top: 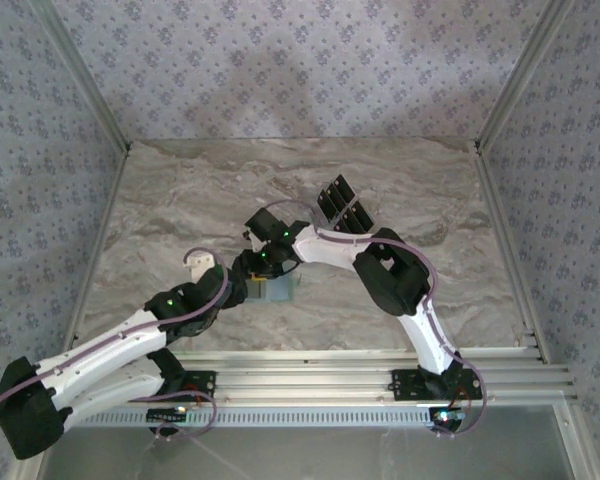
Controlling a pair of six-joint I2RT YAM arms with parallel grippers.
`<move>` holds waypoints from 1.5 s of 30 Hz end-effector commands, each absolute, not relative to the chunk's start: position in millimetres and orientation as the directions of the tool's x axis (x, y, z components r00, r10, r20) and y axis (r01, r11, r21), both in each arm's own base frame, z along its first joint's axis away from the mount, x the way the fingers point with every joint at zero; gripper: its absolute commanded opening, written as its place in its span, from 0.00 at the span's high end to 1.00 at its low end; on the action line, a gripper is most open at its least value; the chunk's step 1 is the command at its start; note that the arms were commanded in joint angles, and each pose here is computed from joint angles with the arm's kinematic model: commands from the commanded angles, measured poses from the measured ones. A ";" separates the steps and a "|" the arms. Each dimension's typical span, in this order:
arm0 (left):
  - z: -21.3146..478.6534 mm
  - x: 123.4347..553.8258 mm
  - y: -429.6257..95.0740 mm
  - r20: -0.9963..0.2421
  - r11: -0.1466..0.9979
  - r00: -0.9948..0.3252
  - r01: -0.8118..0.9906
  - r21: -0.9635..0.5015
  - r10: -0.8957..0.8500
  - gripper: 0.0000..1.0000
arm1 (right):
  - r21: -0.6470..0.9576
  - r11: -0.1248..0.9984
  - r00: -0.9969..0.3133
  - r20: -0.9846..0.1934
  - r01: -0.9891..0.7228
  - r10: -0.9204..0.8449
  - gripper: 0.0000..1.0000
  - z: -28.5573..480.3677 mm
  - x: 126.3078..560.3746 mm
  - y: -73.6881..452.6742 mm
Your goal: Put the credit cards into the card holder
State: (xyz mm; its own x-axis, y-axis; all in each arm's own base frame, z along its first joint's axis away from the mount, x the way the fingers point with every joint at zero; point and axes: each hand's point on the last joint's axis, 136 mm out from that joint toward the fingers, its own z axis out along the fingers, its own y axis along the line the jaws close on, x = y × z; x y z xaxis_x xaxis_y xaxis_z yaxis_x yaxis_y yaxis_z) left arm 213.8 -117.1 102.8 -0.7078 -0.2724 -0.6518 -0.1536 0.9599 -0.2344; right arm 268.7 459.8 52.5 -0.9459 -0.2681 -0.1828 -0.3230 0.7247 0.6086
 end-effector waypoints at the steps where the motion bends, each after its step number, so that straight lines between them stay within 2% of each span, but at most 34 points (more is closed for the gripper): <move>1: 104.7 217.5 -115.2 -0.662 0.955 -0.691 -0.172 -0.241 -0.291 0.13 | 0.623 0.695 -0.933 -0.217 -0.360 -0.288 0.45 80.5 272.7 461.4; 7: 104.6 222.5 -119.0 -0.654 0.957 -0.701 -0.174 -0.231 -0.285 0.08 | 0.631 0.665 -0.916 -0.312 -0.399 -0.254 0.45 141.0 296.3 433.3; 12: 101.9 231.8 -122.2 -0.625 0.963 -0.734 -0.182 -0.198 -0.267 0.02 | 0.518 0.775 -0.917 -0.346 -0.362 -0.198 0.45 148.0 334.9 371.0; 16: 102.0 242.5 -121.6 -0.596 0.970 -0.764 -0.187 -0.158 -0.245 0.00 | 0.358 0.875 -0.913 -0.362 -0.324 -0.190 0.46 141.3 361.0 319.2; 22: 100.7 259.3 -113.8 -0.547 0.969 -0.800 -0.219 -0.114 -0.245 0.00 | 0.063 0.932 -0.872 -0.382 -0.356 -0.307 0.49 136.6 399.3 279.5; 32: 99.3 273.7 -93.2 -0.496 0.951 -0.813 -0.283 -0.122 -0.306 0.00 | -0.229 0.873 -0.816 -0.314 -0.430 -0.485 0.59 118.2 445.0 266.2; 45: 82.9 273.9 -95.8 -0.450 0.955 -0.843 -0.274 -0.115 -0.296 0.00 | -0.242 0.852 -0.813 -0.265 -0.464 -0.518 0.63 81.7 459.4 276.6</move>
